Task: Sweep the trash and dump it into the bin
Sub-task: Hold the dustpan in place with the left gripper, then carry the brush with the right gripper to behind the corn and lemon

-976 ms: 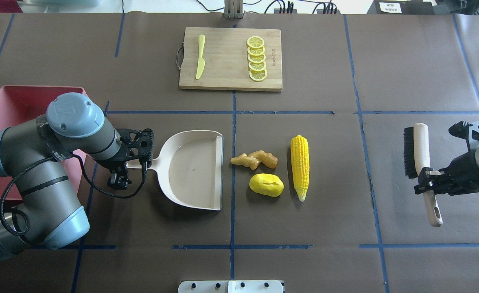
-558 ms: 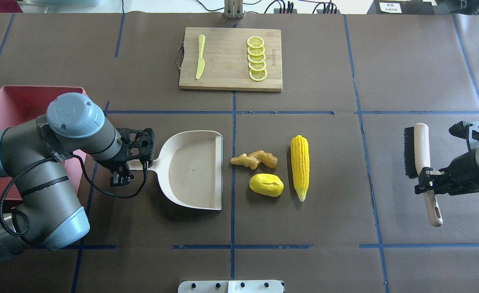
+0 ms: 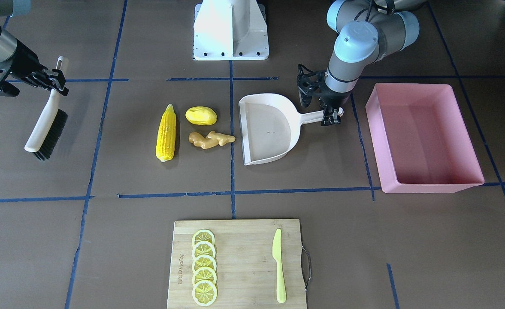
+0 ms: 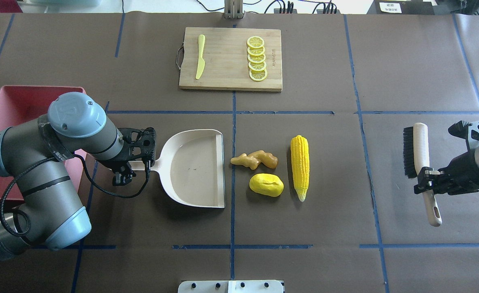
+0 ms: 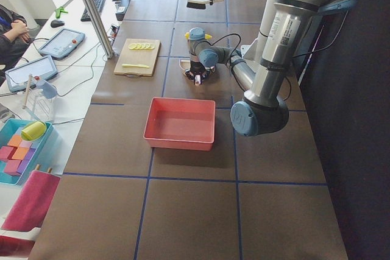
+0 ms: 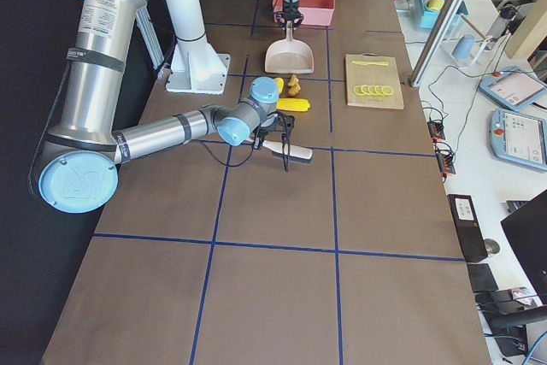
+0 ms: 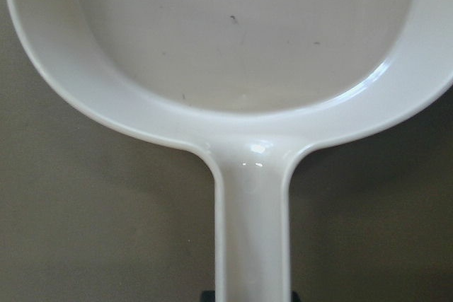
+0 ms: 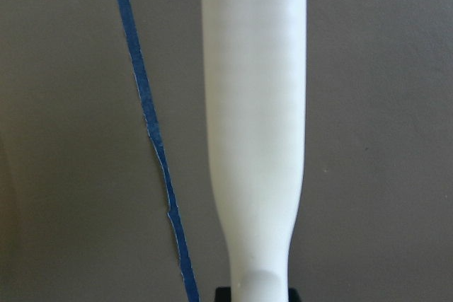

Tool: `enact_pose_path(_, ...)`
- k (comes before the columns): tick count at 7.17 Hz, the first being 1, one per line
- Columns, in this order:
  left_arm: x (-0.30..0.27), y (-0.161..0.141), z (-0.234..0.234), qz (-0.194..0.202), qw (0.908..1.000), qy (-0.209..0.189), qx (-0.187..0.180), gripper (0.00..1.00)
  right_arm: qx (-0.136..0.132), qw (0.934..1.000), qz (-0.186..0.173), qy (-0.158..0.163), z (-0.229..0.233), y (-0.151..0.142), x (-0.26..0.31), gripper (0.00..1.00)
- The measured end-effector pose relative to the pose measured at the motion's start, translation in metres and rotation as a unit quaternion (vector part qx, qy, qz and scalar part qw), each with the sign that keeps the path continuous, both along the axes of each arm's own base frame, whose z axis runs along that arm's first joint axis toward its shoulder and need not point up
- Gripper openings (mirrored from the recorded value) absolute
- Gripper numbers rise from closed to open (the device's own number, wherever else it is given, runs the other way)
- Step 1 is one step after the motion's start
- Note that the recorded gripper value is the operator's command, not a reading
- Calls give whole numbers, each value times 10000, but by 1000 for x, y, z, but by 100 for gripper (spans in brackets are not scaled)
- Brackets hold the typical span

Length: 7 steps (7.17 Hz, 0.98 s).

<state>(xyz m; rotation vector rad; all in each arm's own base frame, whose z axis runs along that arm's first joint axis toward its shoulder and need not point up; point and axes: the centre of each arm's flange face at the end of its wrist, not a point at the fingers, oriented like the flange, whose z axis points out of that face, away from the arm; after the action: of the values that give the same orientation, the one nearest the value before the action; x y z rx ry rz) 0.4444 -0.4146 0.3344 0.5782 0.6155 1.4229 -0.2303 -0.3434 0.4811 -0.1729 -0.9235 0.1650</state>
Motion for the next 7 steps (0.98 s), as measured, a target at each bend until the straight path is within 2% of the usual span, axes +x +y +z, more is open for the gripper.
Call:
enact_pose_path(4,0,0,-2,-36,10000,15,-24,0,-154,9995,-219,175,-35,-11,-42,0)
enact_pose_path(6,0,0,-2,-38,10000,10,-22,0,-158,9984,-450,294,-83,-15,-83,0)
enact_pose_path(7,0,0,-2,-40,10000,11,-22,0,-163,9971,-534,523,-109,-13,-104,0)
